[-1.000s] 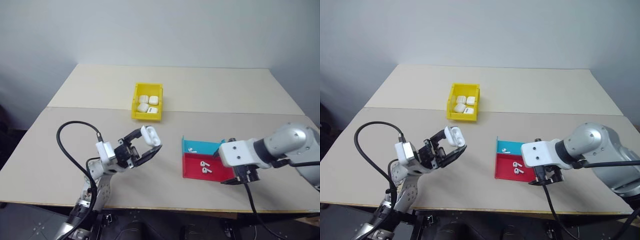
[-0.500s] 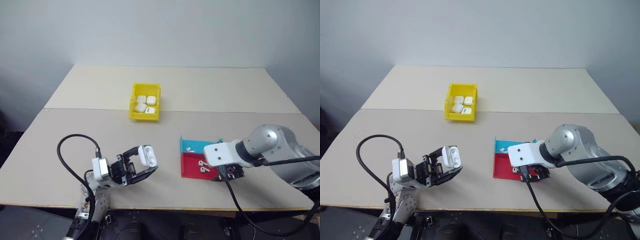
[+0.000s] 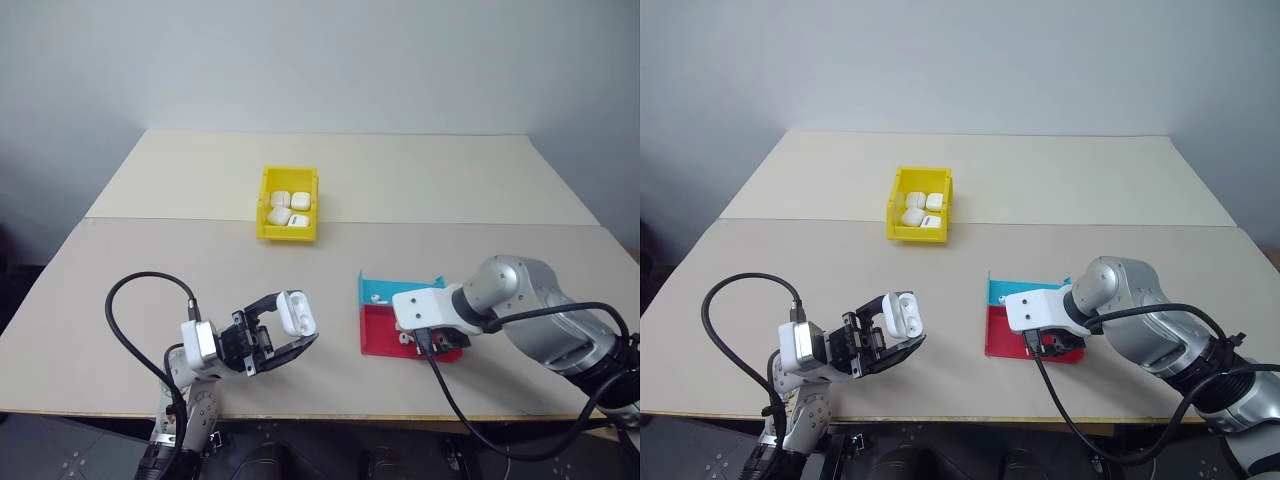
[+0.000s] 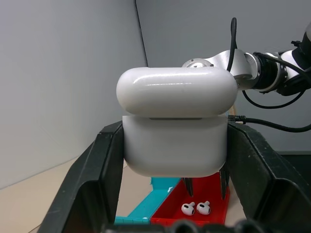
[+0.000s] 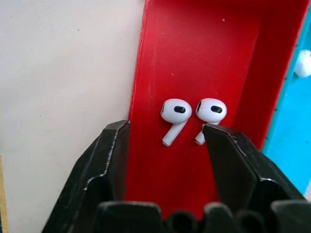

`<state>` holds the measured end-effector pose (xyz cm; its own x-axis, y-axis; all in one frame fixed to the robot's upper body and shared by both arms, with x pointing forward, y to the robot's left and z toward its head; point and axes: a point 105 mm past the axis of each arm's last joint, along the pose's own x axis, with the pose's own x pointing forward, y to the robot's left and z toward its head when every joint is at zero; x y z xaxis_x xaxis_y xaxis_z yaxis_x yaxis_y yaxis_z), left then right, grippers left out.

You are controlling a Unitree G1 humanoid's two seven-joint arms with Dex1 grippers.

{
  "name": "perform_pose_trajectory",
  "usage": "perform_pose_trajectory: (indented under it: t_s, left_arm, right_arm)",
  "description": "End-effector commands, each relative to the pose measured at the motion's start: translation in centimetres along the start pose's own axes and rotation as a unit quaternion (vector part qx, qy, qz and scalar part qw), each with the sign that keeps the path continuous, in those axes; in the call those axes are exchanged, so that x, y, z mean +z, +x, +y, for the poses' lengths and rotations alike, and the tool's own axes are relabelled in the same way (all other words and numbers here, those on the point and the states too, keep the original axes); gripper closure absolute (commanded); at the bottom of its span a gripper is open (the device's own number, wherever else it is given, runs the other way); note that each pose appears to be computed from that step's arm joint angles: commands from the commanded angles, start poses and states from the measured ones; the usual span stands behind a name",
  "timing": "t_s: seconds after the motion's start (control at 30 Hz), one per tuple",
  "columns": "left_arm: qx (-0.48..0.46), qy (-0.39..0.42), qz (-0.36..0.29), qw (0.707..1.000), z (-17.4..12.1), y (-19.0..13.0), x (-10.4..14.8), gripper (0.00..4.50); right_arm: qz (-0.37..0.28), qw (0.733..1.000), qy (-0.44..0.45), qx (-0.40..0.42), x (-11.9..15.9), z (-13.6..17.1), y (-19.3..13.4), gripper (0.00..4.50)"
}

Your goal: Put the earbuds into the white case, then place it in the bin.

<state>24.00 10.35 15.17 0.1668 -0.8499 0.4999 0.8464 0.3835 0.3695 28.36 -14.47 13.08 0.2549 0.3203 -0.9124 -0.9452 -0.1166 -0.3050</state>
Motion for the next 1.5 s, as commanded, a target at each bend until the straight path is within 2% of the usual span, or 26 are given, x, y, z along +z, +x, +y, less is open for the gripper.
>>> perform_pose_trajectory:
  t_s: [0.03,0.1,0.13,0.17,1.5]
  left_arm:
    - [-0.004,0.017,-0.004,1.0,0.0,0.2,0.6,1.71]
    - [-0.003,0.016,-0.003,1.0,0.0,0.2,0.6,1.71]
    - [-0.003,0.016,-0.002,1.0,0.0,0.2,0.6,1.71]
    - [-0.003,0.015,0.0,1.0,0.0,0.2,0.5,1.71]
    - [0.003,0.023,0.023,0.999,-0.1,0.3,-0.1,1.71]
  right_arm:
    - [-0.001,1.0,-0.009,-0.009,0.4,-0.2,-0.3,1.69]
    - [0.0,1.0,-0.004,-0.005,0.3,-0.2,0.0,1.69]
    - [0.001,1.0,-0.001,-0.004,0.3,-0.2,0.1,2.07]
    - [0.001,1.0,0.0,-0.005,0.3,-0.2,0.2,2.2]
    - [0.008,1.0,0.029,0.0,-0.3,-0.5,1.7,2.2]
